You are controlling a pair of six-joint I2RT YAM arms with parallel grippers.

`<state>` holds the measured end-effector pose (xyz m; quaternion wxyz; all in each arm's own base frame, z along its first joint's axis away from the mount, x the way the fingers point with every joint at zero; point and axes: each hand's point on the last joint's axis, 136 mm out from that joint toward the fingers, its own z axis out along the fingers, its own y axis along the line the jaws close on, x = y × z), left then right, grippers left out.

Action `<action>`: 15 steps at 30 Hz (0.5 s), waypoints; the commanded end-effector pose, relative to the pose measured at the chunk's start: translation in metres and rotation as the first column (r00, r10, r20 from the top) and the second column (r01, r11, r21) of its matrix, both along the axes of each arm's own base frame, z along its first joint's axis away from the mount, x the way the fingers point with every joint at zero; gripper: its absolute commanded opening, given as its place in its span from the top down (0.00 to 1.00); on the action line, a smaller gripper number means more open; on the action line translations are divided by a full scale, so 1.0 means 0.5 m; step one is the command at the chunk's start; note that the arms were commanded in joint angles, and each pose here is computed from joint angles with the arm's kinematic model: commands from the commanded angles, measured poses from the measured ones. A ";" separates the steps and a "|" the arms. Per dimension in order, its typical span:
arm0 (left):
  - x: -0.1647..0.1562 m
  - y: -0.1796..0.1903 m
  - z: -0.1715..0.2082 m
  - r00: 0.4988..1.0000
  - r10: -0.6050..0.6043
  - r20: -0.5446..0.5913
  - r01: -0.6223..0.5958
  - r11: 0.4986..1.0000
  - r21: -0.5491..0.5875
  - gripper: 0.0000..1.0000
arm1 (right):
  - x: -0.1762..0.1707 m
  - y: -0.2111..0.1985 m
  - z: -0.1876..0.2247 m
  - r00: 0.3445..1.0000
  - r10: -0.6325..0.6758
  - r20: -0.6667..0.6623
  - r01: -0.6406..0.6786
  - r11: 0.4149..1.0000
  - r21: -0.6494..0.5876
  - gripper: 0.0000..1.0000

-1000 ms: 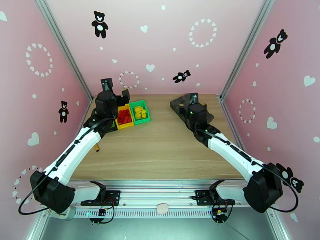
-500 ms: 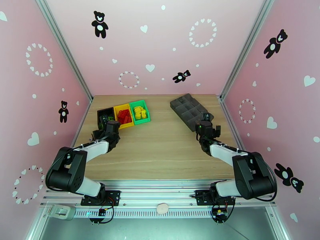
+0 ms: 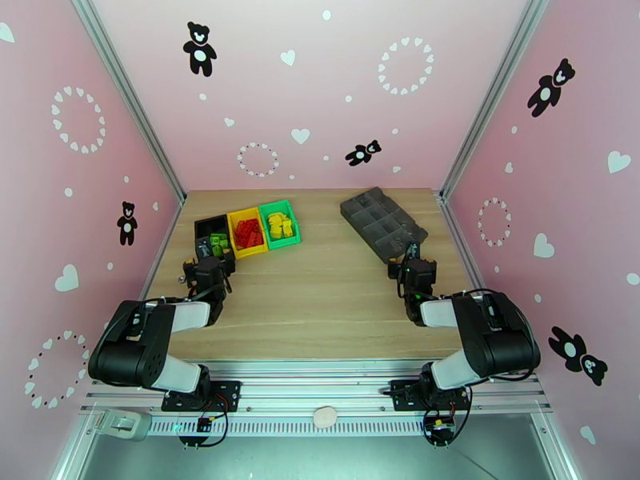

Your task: Sort the legos into containers by color

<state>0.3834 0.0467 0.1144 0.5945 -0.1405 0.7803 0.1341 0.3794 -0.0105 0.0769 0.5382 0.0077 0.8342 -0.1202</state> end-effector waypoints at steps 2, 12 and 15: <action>0.015 -0.015 -0.003 0.995 -0.093 0.036 0.095 0.994 -0.062 0.01 | 0.025 0.008 0.024 0.999 0.028 0.031 -0.029 0.999 0.036 0.01; 0.016 -0.014 -0.001 0.995 -0.094 0.040 0.096 0.993 -0.065 0.02 | 0.024 0.004 0.025 0.999 0.028 0.039 -0.030 0.999 0.045 0.01; 0.016 -0.014 -0.001 0.995 -0.094 0.040 0.097 0.993 -0.065 0.02 | 0.025 0.004 0.026 0.999 0.028 0.038 -0.030 0.998 0.046 0.01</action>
